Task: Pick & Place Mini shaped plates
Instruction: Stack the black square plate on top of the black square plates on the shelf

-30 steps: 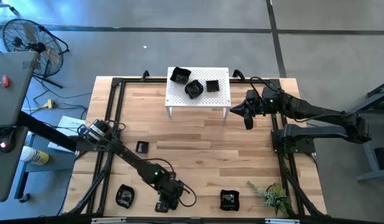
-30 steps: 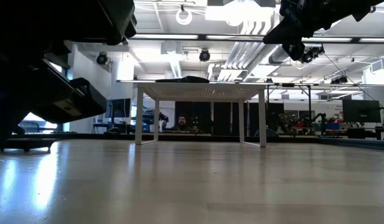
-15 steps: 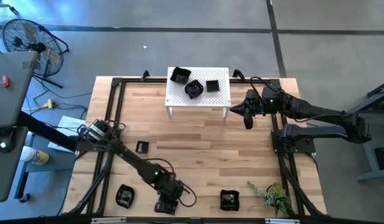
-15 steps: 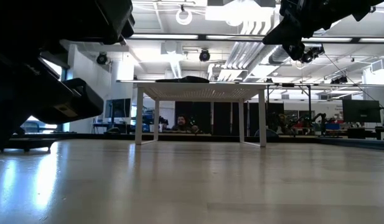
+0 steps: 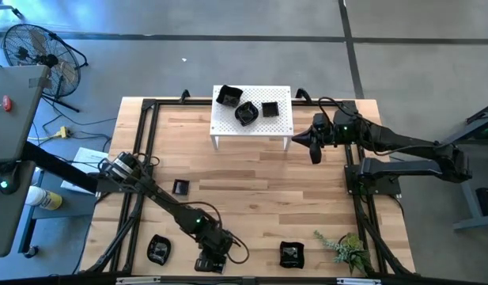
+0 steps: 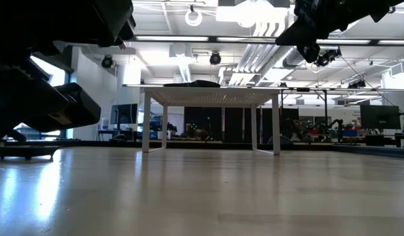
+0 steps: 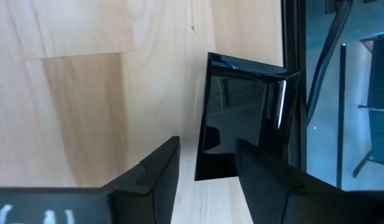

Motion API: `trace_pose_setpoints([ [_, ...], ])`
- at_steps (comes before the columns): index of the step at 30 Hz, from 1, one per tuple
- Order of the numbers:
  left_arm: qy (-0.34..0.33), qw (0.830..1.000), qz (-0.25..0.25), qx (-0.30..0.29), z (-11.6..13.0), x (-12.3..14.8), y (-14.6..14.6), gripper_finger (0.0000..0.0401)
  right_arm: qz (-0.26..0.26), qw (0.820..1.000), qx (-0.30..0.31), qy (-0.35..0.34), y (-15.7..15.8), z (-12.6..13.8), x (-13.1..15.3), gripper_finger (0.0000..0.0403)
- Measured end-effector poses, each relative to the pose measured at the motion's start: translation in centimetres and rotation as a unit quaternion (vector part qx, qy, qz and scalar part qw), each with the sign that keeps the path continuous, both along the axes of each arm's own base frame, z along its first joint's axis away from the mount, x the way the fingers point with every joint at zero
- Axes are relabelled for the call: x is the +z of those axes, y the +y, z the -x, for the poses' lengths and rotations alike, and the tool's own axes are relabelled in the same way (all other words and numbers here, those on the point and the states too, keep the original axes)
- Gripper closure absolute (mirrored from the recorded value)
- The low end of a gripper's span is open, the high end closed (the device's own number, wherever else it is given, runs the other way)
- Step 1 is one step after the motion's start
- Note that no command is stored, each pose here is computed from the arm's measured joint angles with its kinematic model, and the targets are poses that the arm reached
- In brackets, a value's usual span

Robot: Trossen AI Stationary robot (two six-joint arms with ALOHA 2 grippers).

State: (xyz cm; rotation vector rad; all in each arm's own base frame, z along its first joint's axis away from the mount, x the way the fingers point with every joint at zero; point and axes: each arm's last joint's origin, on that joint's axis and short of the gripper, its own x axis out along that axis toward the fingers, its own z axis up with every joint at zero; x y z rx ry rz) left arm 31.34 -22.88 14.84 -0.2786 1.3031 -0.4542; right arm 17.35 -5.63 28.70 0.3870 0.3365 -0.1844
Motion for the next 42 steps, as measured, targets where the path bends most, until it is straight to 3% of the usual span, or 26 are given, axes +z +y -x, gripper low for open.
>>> trace_pose_setpoints([
  [7, -0.006, 1.0, -0.012, 0.009, -0.1, 0.0, 0.1, 0.0296, 0.001, 1.0, 0.0, -0.002, 0.0, 0.0, 0.0, 0.0399],
  [15, 0.014, 0.999, -0.004, 0.031, -0.1, 0.3, 0.6, 0.0389, 0.001, 1.0, 0.0, -0.002, 0.0, 0.0, 0.0, 0.0401],
  [23, 0.018, 0.994, -0.046, 0.094, 0.1, 3.9, 4.9, 0.0398, 0.004, 1.0, -0.003, -0.002, 0.0, 0.0, 0.0, 0.0397],
  [27, -0.009, 0.985, -0.033, 0.172, -0.5, 6.1, 8.8, 0.0398, 0.004, 1.0, -0.003, -0.002, 0.0, 0.0, 0.0, 0.0401],
  [31, -0.034, 0.96, -0.02, 0.276, -1.0, 6.8, 13.6, 0.0399, 0.004, 1.0, -0.003, -0.002, 0.0, 0.0, 0.0, 0.0398],
  [34, -0.068, 0.929, 0.022, 0.362, -2.2, 6.3, 17.1, 0.04, 0.004, 1.0, -0.003, -0.002, 0.0, 0.0, 0.1, 0.0396],
  [38, -0.127, 0.864, 0.081, 0.48, -3.5, 6.0, 20.6, 0.04, 0.003, 1.0, -0.003, 0.0, 0.0, 0.0, 0.0, 0.0401],
  [40, -0.145, 0.829, 0.09, 0.532, -4.4, 5.2, 21.9, 0.04, 0.002, 1.0, -0.003, 0.0, 0.0, 0.0, 0.0, 0.0401],
  [42, -0.137, 0.808, 0.086, 0.566, -4.9, 3.9, 22.8, 0.04, 0.002, 1.0, -0.003, 0.0, 0.0, 0.0, 0.0, 0.0399],
])
